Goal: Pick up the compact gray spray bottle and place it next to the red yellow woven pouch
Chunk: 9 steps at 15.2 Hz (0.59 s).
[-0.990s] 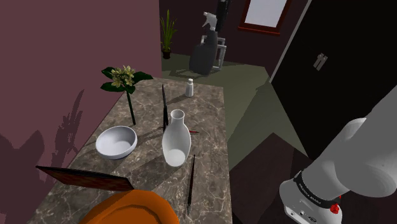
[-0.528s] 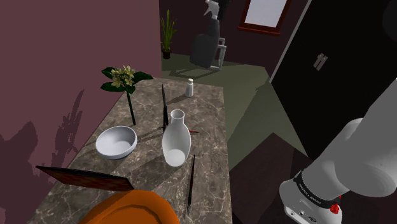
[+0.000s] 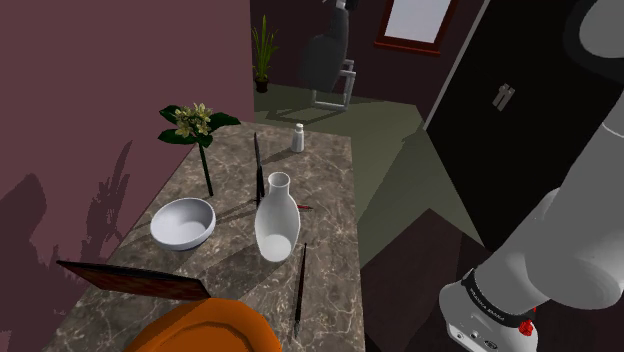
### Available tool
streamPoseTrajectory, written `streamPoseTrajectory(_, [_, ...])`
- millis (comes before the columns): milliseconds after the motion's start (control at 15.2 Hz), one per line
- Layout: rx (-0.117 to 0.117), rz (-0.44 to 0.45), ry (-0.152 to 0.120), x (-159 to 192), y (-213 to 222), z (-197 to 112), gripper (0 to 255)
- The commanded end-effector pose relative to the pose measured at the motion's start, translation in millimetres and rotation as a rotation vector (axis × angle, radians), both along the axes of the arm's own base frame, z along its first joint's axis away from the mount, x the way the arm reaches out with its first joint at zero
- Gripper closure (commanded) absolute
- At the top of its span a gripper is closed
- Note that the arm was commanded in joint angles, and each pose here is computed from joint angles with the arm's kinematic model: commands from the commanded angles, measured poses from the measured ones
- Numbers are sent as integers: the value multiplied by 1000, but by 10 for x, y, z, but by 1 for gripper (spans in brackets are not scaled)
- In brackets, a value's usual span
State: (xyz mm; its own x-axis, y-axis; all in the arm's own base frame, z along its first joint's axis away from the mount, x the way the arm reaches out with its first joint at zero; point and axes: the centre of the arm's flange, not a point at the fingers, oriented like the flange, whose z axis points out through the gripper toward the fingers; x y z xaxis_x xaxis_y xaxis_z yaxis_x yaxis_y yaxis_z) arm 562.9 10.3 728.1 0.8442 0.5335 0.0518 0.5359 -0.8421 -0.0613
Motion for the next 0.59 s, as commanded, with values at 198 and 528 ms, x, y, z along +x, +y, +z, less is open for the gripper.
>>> streamPoseTrajectory(198, [0, 0, 0, -145, 498, -60, 255])
streamPoseTrajectory(528, [0, 0, 0, -329, 1118, -191, 255])
